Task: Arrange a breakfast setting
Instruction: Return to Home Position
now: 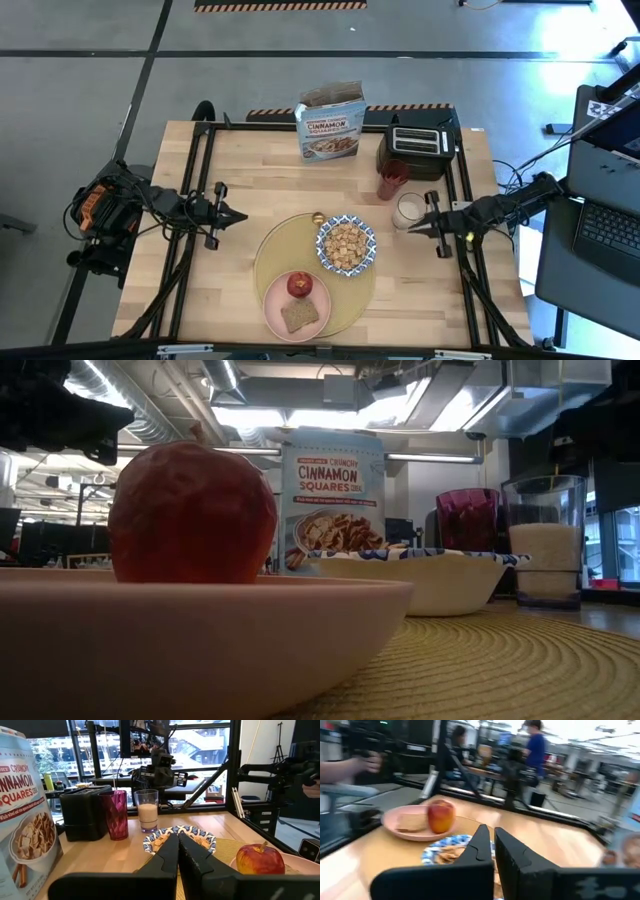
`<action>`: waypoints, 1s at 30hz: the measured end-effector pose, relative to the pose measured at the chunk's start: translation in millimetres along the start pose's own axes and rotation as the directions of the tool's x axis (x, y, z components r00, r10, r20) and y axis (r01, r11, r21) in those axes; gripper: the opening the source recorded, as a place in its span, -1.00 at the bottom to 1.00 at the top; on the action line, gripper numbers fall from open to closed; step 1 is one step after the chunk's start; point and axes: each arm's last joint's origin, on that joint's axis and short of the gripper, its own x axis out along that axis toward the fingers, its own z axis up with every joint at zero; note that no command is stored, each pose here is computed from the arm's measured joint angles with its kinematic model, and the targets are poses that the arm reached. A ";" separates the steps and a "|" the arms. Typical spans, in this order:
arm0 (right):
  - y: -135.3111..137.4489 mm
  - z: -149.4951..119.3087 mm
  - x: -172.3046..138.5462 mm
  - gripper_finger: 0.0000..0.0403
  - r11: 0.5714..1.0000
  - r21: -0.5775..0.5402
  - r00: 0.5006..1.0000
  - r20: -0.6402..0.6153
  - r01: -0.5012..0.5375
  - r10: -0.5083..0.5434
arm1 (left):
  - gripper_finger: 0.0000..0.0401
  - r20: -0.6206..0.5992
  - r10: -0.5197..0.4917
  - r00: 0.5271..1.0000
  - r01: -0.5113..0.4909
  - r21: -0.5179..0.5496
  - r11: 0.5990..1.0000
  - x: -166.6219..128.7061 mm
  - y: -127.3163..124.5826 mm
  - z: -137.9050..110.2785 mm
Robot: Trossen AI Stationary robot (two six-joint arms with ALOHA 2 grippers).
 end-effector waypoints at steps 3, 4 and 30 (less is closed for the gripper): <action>-2.2 0.3 0.0 -1.00 0.997 0.005 0.997 -0.007 0.072 -0.072 | -1.00 0.000 0.000 1.000 0.000 0.000 1.000 0.0 0.0 0.0; -2.9 0.4 -0.1 -1.00 0.996 0.008 0.996 -0.012 0.092 -0.092 | -1.00 0.000 0.000 1.000 0.000 0.000 1.000 0.0 0.0 0.0; -3.6 1.5 -1.9 -1.00 0.996 0.021 0.994 -0.078 0.083 -0.082 | -1.00 0.000 -0.001 1.000 0.001 0.007 1.000 0.0 0.0 0.0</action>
